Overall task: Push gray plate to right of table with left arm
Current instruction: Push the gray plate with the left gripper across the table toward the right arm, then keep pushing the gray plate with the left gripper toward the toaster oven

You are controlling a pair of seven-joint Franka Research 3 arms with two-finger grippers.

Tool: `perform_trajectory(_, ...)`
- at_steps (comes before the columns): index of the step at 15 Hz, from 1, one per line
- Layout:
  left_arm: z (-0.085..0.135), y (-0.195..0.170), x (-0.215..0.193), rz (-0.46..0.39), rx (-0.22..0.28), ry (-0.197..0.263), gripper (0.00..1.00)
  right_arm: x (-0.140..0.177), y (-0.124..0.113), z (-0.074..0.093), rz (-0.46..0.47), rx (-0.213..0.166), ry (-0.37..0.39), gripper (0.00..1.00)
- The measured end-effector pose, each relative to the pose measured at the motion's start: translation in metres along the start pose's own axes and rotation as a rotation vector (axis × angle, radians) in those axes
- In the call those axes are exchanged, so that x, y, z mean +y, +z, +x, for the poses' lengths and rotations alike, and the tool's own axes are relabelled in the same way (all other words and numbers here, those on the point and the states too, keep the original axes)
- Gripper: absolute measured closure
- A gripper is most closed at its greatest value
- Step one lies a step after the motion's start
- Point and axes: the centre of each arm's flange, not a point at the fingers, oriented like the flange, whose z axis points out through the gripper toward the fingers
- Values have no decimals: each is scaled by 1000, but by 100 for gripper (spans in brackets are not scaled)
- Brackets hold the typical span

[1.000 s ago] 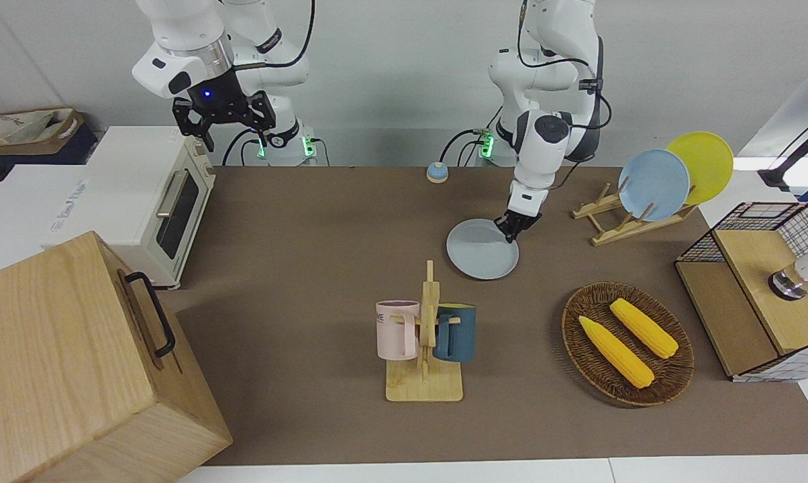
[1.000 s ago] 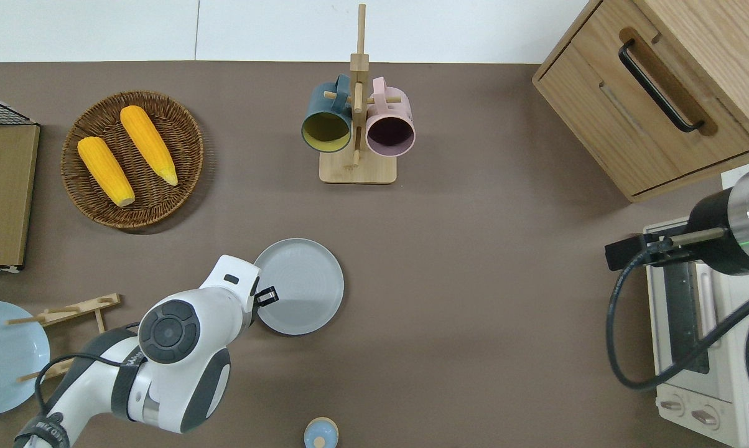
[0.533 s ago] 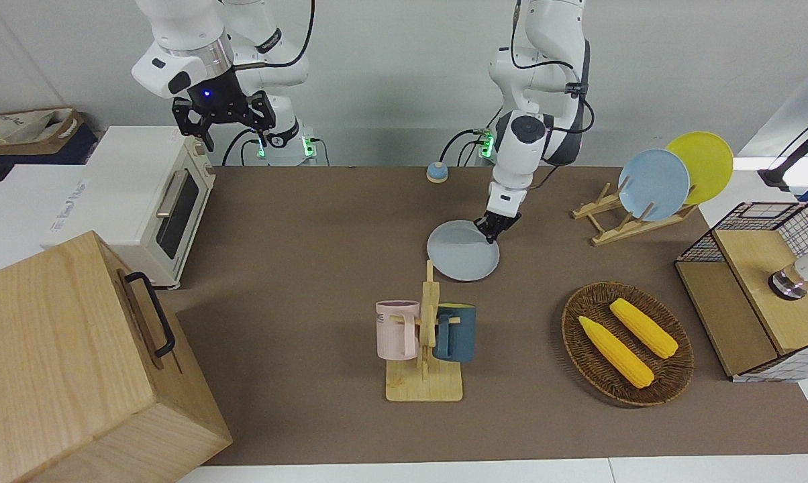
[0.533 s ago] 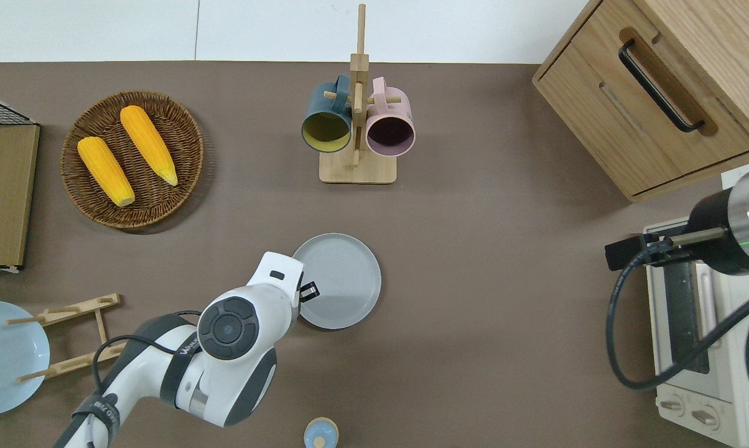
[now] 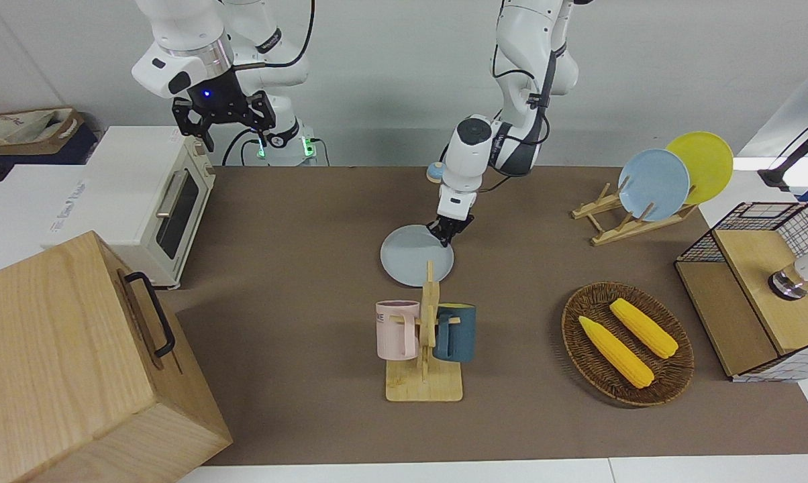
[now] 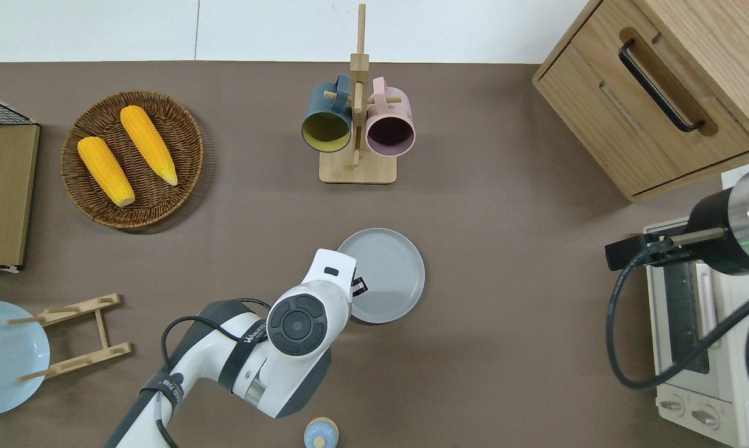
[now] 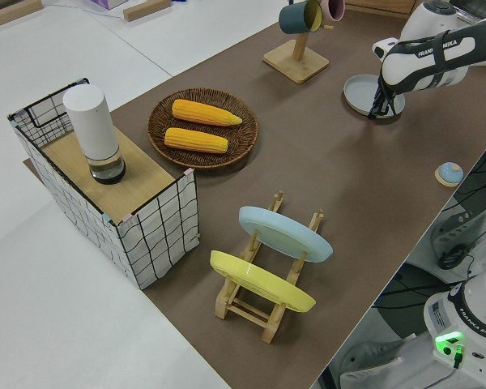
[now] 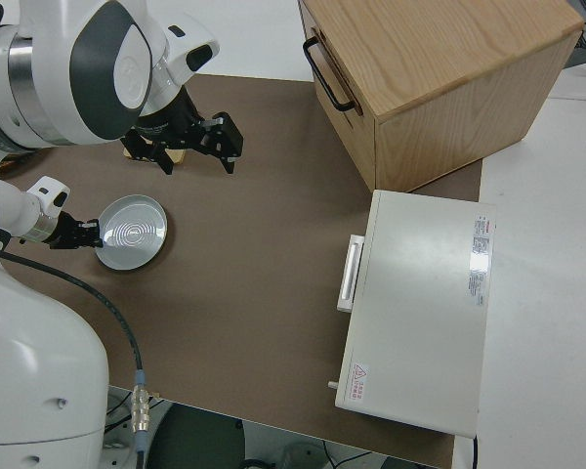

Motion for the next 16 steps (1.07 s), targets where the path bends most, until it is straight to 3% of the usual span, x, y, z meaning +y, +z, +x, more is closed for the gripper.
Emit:
perform_trajectory(5,-18,4,34,-15,-5,-21,96,0,0,0,0,0,0,1)
perform_trajectory(10,-34,5,73,30,-20,-24,96,0,0,0,0,0,0,1)
perform_trajectory(16,-77,10,122,19,1,-36,96,0,0,0,0,0,0,1)
